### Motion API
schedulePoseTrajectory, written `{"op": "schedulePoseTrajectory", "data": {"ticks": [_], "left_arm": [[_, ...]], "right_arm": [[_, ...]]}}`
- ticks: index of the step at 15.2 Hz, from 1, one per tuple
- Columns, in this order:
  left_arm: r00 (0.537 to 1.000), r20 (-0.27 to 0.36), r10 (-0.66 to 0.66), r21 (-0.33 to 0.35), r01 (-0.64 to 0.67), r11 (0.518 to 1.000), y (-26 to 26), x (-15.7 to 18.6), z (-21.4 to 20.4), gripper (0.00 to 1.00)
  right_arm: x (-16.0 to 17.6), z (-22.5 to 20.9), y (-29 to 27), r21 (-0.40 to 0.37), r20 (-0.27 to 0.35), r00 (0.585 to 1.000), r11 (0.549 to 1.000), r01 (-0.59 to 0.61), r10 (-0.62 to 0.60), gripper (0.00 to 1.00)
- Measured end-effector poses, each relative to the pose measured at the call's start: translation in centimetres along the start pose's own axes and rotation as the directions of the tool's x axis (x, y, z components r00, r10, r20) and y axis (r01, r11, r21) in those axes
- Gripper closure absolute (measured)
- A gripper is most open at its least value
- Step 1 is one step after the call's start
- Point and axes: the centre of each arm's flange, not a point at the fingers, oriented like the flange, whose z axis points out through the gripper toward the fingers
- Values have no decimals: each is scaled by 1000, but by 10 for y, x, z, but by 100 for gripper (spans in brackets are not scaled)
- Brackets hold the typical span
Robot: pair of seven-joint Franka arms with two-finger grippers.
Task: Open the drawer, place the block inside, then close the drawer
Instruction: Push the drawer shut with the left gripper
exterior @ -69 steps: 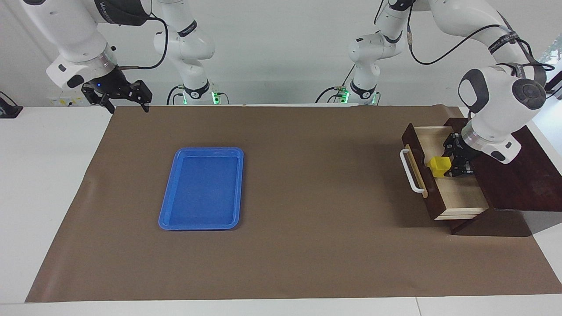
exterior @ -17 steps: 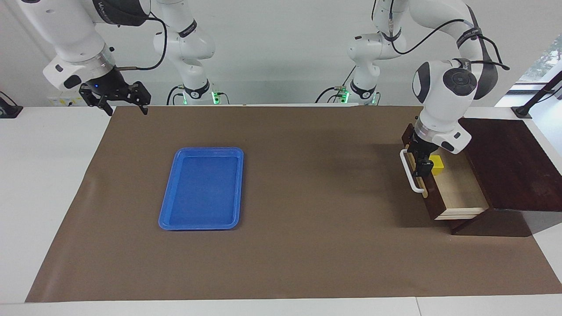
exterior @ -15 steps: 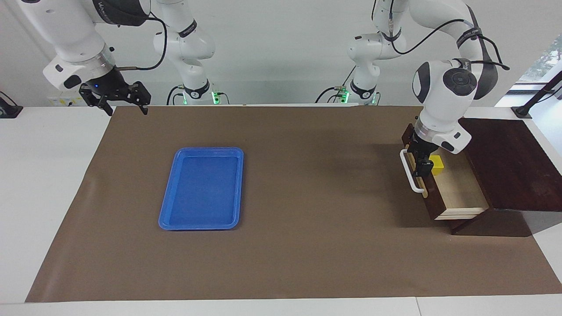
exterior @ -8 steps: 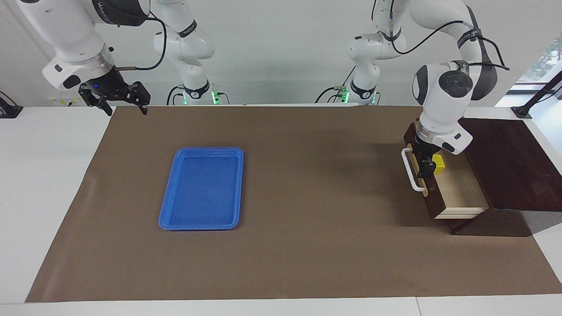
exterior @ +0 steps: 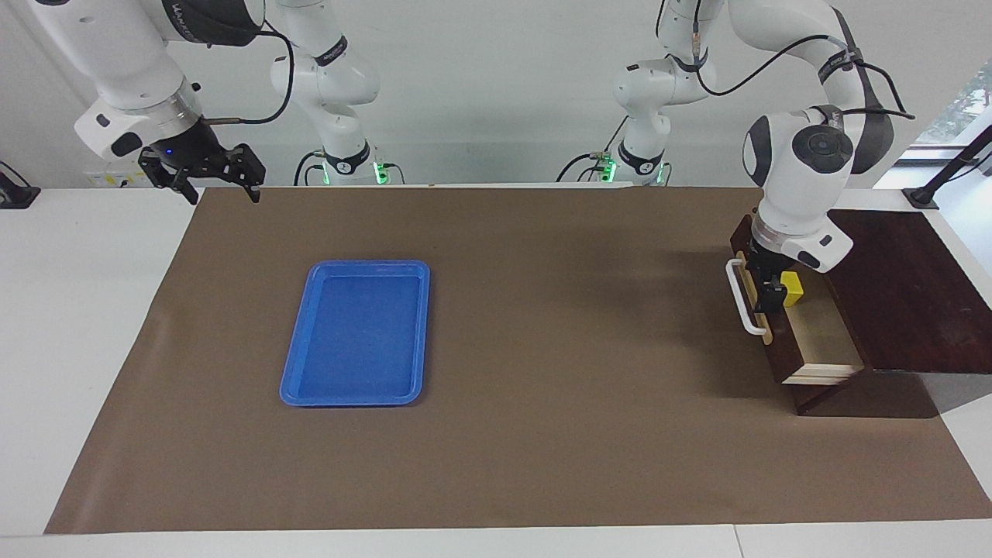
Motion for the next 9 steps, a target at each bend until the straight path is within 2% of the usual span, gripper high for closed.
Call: {"op": "schedulePoseTrajectory", "data": {"ticks": [5, 9], "left_arm": [[1000, -2, 23, -2, -23, 1000, -10, 36, 7, 0], [1000, -1, 24, -1, -24, 1000, -11, 38, 7, 0]], "right_arm": [[0, 0, 0, 0, 0, 1000, 1000, 0, 0, 0], [0, 0, 0, 0, 0, 1000, 1000, 0, 0, 0]]}}
